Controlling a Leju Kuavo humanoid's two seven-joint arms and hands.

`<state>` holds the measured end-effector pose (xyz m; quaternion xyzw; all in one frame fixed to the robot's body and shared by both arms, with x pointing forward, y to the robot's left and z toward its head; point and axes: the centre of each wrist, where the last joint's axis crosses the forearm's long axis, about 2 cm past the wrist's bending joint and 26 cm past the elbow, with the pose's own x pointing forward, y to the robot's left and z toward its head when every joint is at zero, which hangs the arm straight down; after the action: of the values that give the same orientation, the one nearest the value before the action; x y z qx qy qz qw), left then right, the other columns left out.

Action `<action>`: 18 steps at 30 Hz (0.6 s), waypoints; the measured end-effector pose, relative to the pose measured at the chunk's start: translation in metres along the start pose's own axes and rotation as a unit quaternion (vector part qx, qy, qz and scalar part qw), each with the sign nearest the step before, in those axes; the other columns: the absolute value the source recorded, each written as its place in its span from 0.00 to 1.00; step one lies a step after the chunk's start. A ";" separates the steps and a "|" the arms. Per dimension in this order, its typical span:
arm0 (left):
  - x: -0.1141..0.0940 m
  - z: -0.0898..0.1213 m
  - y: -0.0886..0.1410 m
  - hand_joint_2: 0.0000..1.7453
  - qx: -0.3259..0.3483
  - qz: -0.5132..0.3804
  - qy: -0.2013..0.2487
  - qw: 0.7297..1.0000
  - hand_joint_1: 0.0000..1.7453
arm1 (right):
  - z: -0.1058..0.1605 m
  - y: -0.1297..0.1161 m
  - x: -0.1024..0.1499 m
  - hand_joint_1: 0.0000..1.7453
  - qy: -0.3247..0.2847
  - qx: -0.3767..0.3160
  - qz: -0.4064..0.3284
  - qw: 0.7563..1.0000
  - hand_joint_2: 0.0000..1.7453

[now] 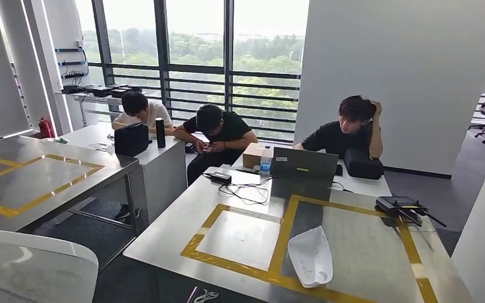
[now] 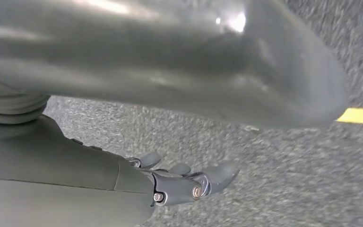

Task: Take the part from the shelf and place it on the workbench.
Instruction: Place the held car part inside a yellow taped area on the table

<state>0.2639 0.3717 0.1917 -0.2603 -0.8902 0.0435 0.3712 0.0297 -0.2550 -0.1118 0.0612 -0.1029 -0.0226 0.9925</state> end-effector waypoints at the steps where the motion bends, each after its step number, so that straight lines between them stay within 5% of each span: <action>1: 0.000 0.000 0.000 1.00 0.000 0.000 0.000 1.000 1.00 | 0.000 0.000 0.000 0.00 0.000 0.001 0.000 1.000 0.00; 18: -0.003 0.000 0.000 1.00 -0.001 -0.002 0.007 1.000 1.00 | 0.001 -0.001 -0.003 0.00 0.011 0.003 -0.003 1.000 0.00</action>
<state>0.2657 0.3705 0.1897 -0.2589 -0.8884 0.0398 0.3770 0.0261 -0.2562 -0.1122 0.0647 -0.0920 -0.0246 0.9934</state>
